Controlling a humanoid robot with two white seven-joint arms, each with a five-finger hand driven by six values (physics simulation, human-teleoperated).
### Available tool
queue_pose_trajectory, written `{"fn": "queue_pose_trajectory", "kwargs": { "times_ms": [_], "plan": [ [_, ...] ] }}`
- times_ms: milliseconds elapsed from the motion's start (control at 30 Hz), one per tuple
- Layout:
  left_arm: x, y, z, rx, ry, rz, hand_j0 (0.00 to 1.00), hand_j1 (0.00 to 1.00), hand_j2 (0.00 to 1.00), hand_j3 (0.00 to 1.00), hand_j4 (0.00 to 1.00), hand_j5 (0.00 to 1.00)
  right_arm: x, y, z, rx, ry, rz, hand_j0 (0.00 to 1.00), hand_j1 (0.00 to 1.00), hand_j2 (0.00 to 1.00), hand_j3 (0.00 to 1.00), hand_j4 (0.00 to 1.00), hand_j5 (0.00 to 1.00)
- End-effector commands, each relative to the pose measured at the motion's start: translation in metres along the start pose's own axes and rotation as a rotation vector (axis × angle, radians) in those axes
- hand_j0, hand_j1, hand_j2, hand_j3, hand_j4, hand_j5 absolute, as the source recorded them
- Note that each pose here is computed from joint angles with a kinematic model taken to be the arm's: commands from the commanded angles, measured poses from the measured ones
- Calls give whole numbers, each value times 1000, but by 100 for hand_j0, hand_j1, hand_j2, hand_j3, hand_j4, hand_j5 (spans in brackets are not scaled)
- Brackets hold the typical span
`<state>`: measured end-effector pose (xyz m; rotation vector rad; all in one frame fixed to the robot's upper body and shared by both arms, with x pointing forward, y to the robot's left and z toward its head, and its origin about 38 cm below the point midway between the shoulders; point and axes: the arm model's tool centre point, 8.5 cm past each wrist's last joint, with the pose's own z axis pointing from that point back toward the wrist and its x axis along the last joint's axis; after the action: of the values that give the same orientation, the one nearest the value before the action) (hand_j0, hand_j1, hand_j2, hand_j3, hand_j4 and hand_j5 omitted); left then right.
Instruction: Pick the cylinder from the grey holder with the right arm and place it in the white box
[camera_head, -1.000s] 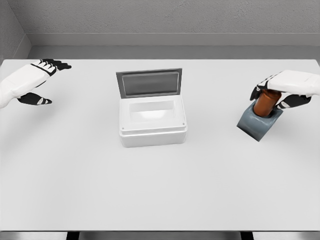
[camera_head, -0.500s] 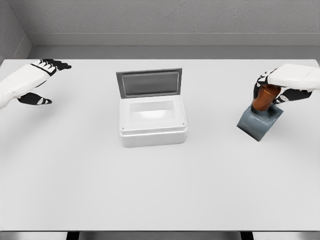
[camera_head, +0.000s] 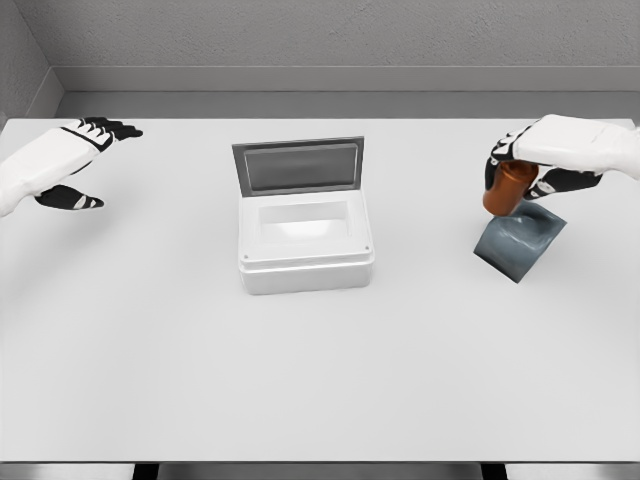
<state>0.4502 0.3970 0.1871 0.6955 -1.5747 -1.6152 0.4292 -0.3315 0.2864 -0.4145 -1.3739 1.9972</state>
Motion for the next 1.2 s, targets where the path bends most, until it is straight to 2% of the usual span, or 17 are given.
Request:
{"fn": "queue_pose_trajectory", "kwargs": {
  "times_ms": [0,200,467,900,1167],
  "plan": [
    [0,1,0,5,1,4,100,100,100,100,100,100,10,-3,-10,-17,-36,1,48,48,48,48,48,48],
    [0,1,0,5,1,4,100,100,100,100,100,100,20,-19,-27,-63,-79,11,49,49,49,49,49,49],
    [0,1,0,5,1,4,100,100,100,100,100,100,27,-22,-36,-77,-104,11,46,46,46,46,46,46],
    [0,1,0,6,1,5,100,100,100,100,100,100,50,-35,-65,-123,-191,12,46,46,46,46,46,46],
    [-3,-10,6,-12,15,24,100,100,100,100,100,100,68,-36,-86,-131,-253,4,46,46,46,46,46,46]
  ]
}}
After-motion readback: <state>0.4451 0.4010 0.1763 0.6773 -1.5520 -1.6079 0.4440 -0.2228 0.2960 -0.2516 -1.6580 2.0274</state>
